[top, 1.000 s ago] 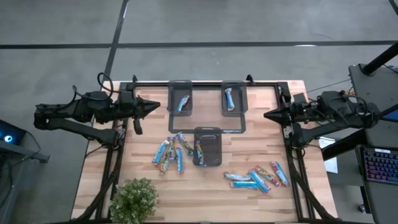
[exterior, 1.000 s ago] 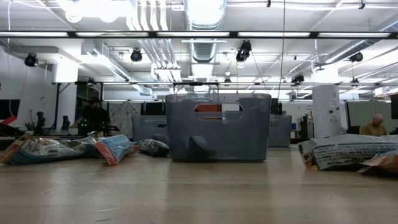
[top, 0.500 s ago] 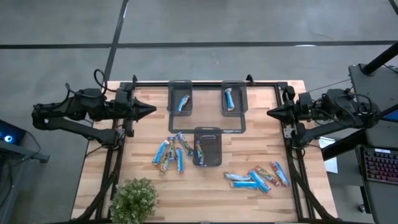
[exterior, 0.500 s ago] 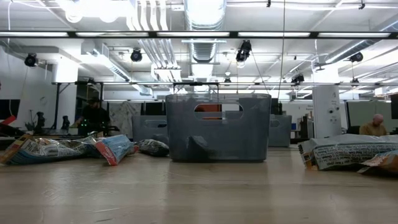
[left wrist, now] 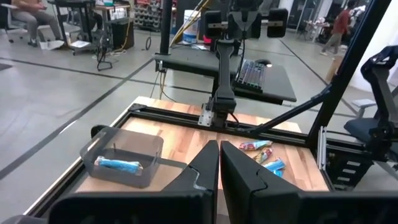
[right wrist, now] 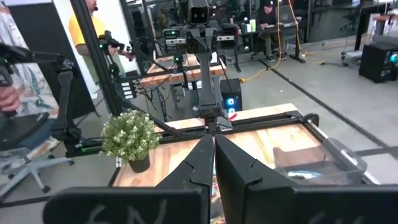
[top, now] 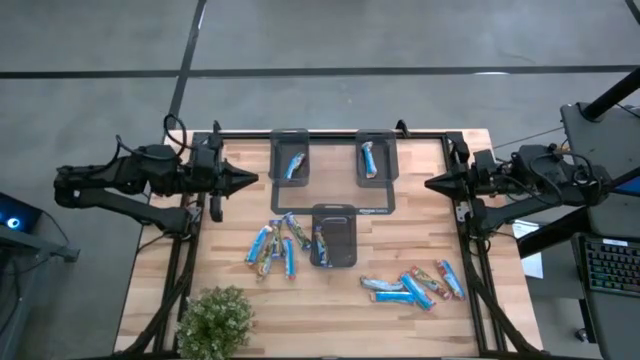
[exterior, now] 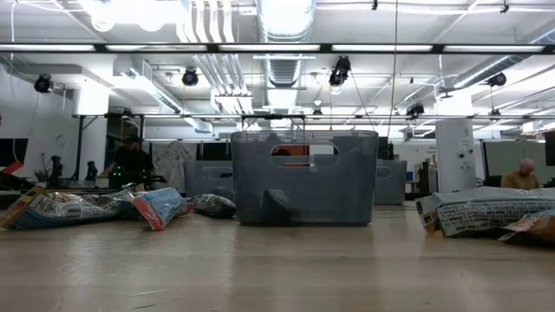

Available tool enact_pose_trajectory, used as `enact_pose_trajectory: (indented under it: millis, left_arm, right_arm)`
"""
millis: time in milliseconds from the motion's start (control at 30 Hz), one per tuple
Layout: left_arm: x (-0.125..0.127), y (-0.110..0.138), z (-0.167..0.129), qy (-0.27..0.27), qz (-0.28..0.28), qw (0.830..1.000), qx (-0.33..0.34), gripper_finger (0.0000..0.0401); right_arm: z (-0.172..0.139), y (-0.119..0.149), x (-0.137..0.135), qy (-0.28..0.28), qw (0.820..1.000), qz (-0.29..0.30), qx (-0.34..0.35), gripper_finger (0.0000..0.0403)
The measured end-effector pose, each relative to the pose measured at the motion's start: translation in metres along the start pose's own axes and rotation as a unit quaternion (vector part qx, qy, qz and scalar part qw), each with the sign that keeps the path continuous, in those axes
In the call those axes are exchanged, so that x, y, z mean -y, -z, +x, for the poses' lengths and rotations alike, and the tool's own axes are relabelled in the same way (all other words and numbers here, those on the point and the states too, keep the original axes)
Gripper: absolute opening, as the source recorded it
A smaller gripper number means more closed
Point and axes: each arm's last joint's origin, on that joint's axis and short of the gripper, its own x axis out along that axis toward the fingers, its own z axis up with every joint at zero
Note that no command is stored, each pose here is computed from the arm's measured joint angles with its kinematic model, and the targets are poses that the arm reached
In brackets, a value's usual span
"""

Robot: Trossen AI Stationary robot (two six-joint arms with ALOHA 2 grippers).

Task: Pick and place Granola Bars by type
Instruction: Put the yellow granola bar into the right black bin

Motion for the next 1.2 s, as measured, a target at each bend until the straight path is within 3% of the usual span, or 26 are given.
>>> enact_pose_trajectory:
  millis: [233,900,1200]
  left_arm:
    - [0.002,0.003,0.008,-0.002,-0.001,1.0,-0.013,0.0]
    - [0.002,0.004,0.01,-0.004,0.006,1.0,-0.02,0.0]
    - [0.002,0.005,0.011,0.0,0.04,0.999,-0.023,0.0]
  right_arm:
    - [0.001,0.001,0.0,0.003,0.999,0.036,-0.006,0.0009]
    - [0.002,0.009,0.002,0.011,0.999,0.025,-0.039,0.0009]
    - [0.002,0.011,0.002,0.014,0.998,0.023,-0.051,0.0009]
